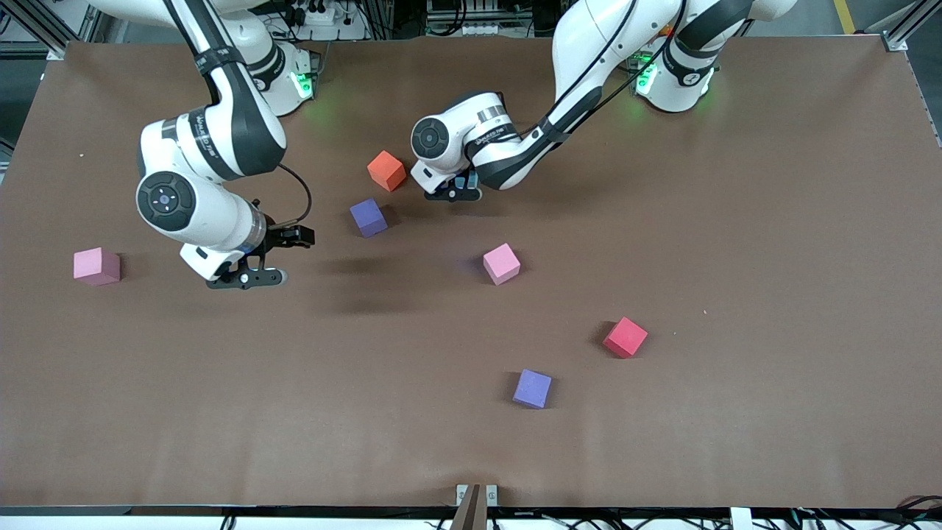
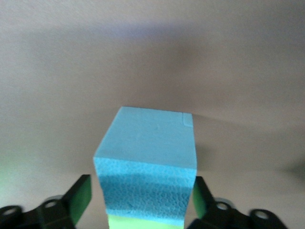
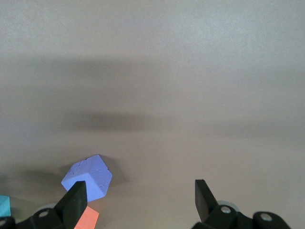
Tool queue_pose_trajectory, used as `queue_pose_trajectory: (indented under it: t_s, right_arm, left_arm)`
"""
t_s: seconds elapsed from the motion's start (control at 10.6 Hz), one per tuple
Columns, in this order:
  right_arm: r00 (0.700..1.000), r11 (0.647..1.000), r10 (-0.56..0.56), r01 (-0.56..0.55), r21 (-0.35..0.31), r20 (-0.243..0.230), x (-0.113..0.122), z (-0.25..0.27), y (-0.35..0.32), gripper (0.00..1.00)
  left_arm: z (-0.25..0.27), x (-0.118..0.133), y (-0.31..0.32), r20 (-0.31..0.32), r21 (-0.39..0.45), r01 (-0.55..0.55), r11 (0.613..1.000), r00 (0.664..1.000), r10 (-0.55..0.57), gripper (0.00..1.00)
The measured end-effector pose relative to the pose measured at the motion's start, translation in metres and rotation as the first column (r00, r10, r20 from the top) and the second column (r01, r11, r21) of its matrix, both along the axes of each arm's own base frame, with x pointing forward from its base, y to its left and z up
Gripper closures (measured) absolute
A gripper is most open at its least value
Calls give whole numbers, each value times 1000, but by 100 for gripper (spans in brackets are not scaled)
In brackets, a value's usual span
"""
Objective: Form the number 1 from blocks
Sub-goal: 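Place the cyan cube beside the green cube with the left gripper, then grasp the purple cube with the right gripper while the left gripper grasps lavender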
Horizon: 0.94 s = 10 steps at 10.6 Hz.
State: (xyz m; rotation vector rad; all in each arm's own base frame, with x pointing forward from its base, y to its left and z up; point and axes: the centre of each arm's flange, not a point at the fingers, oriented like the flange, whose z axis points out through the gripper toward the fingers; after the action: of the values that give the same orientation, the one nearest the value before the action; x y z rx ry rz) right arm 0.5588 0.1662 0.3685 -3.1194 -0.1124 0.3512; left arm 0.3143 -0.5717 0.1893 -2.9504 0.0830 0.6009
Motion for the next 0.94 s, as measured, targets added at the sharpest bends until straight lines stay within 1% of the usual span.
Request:
queue_pose_trajectory:
  t_s: [0.09, 0.19, 0.38, 0.47, 0.56, 0.66, 0.75, 0.94]
  right_arm:
    - [1000, 1000, 9, -9, 2, -1, 0, 0, 1, 0]
    - [1000, 1000, 18, -18, 3, -2, -1, -1, 1, 0]
    - [999, 999, 46, -46, 6, -8, -5, -4, 11, 0]
    - [997, 997, 76, -76, 6, -8, -12, -9, 26, 0]
    - [993, 993, 118, -118, 8, 2, -24, -20, 49, 0]
    - [986, 986, 166, -167, 9, 12, -41, -37, 74, 0]
    - [977, 977, 214, -214, 8, 12, -62, -57, 96, 0]
    - [959, 959, 283, -283, -2, -12, -99, -84, 126, 0]
  left_arm:
    - [8, 14, 3, 13, -8, -21, 1000, 1000, 21, 0]
    - [19, 39, 11, 31, -24, -59, 998, 998, 60, 0]
    - [50, 106, 39, 73, -59, -161, 985, 984, 165, 0]
    - [59, 138, 57, 97, -63, -210, 976, 972, 216, 0]
    - [62, 164, 76, 125, -55, -253, 966, 958, 258, 0]
    - [59, 183, 92, 151, -38, -294, 955, 943, 296, 0]
    - [55, 194, 102, 172, -21, -330, 944, 929, 329, 0]
    - [51, 200, 104, 201, -19, -408, 913, 893, 403, 0]
